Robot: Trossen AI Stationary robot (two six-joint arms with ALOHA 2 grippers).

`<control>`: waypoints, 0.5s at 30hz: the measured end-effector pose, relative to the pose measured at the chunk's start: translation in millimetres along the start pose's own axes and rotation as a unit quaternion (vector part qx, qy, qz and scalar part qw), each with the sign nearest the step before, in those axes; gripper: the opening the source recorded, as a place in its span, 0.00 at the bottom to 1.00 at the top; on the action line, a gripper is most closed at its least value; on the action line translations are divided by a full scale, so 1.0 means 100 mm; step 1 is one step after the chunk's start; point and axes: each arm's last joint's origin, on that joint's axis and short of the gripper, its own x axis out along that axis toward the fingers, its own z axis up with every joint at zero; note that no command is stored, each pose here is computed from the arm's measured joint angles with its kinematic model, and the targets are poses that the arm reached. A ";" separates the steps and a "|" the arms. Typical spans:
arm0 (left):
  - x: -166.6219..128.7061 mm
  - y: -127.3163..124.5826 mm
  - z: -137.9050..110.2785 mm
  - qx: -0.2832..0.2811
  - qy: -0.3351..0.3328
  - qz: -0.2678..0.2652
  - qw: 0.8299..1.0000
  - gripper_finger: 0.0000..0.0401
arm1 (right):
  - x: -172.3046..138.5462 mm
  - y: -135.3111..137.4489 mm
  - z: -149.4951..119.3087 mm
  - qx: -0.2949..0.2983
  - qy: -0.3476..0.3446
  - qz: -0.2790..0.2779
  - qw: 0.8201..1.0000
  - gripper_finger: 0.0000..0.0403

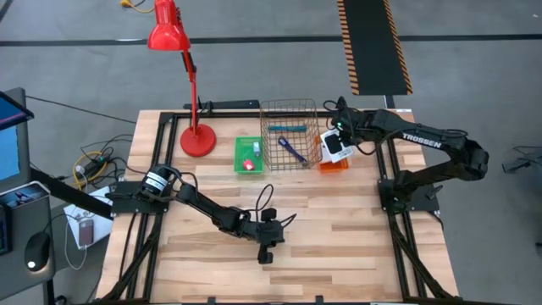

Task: Pick and place items into bin
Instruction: Put the white box into the orange bin

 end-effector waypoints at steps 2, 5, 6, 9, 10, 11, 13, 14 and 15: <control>0.00 0.00 0.00 0.000 0.000 0.000 1.000 0.00 | 0.00 0.00 0.00 0.001 0.000 0.000 1.000 0.01; 0.00 0.00 0.00 0.000 0.001 0.000 1.000 0.00 | 0.00 0.00 0.00 0.001 0.000 0.001 1.000 0.02; 0.00 0.00 0.00 0.000 0.001 0.000 1.000 0.00 | 0.00 0.00 0.00 0.001 0.000 0.000 1.000 0.03; 0.00 0.00 0.00 -0.001 0.001 0.000 1.000 0.00 | 0.00 0.00 0.00 0.004 0.000 0.000 1.000 0.04; 0.00 0.00 0.00 -0.001 0.001 0.000 1.000 0.00 | 0.00 0.00 0.00 0.005 0.000 0.000 1.000 0.04; 0.00 0.00 0.00 -0.001 0.001 0.000 1.000 0.00 | 0.00 0.00 0.00 0.005 0.000 0.000 1.000 0.04; 0.00 0.00 0.00 -0.002 0.001 0.000 1.000 0.00 | 0.00 0.00 0.00 0.006 0.000 0.000 1.000 0.04; 0.00 0.00 0.00 -0.002 0.001 0.000 1.000 0.00 | 0.00 0.00 0.00 0.006 0.000 0.000 1.000 0.04; 0.00 0.00 0.00 -0.002 0.001 0.000 1.000 0.00 | 0.00 0.00 0.00 0.006 0.000 0.000 1.000 0.04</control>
